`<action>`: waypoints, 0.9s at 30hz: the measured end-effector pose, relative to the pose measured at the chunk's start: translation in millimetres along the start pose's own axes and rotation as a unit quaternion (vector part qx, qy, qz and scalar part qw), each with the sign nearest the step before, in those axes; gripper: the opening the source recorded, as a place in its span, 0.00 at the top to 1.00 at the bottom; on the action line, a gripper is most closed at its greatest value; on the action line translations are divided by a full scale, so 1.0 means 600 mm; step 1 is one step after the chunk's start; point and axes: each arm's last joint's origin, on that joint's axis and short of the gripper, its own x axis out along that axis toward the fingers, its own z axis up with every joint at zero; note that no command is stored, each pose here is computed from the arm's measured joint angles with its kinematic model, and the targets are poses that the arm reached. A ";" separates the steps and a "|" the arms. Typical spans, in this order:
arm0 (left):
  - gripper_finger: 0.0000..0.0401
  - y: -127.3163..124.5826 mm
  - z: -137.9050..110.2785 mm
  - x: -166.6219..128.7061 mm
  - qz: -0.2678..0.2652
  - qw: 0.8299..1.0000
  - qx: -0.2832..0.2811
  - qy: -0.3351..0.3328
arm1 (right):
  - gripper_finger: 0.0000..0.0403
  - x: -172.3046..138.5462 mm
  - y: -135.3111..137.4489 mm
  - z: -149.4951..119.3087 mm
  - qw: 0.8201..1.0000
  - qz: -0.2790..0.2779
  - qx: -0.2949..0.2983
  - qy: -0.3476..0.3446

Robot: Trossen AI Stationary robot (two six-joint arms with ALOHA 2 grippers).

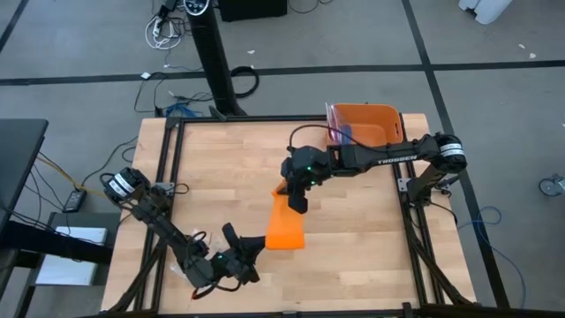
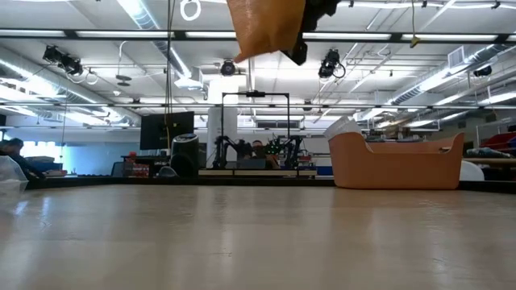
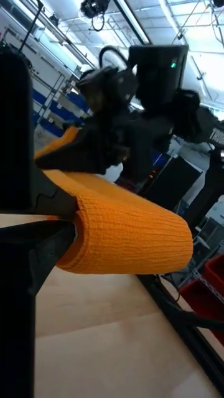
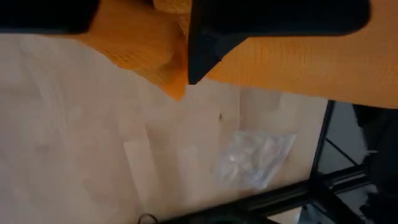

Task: Roll bandage
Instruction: Roll the orange bandage

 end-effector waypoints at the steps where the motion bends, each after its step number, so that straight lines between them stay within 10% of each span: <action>1: 0.97 0.000 0.002 -0.001 0.000 1.000 -0.001 -0.001 | 0.78 0.002 -0.001 -0.003 1.000 0.000 0.007 0.003; 13: 0.97 -0.002 0.005 -0.008 -0.007 1.000 -0.013 -0.008 | 0.57 0.006 -0.001 -0.009 0.999 0.029 0.043 0.012; 27: 0.97 -0.001 0.005 -0.009 -0.003 0.995 -0.104 -0.002 | 0.48 -0.056 0.024 0.001 0.999 0.019 -0.048 -0.003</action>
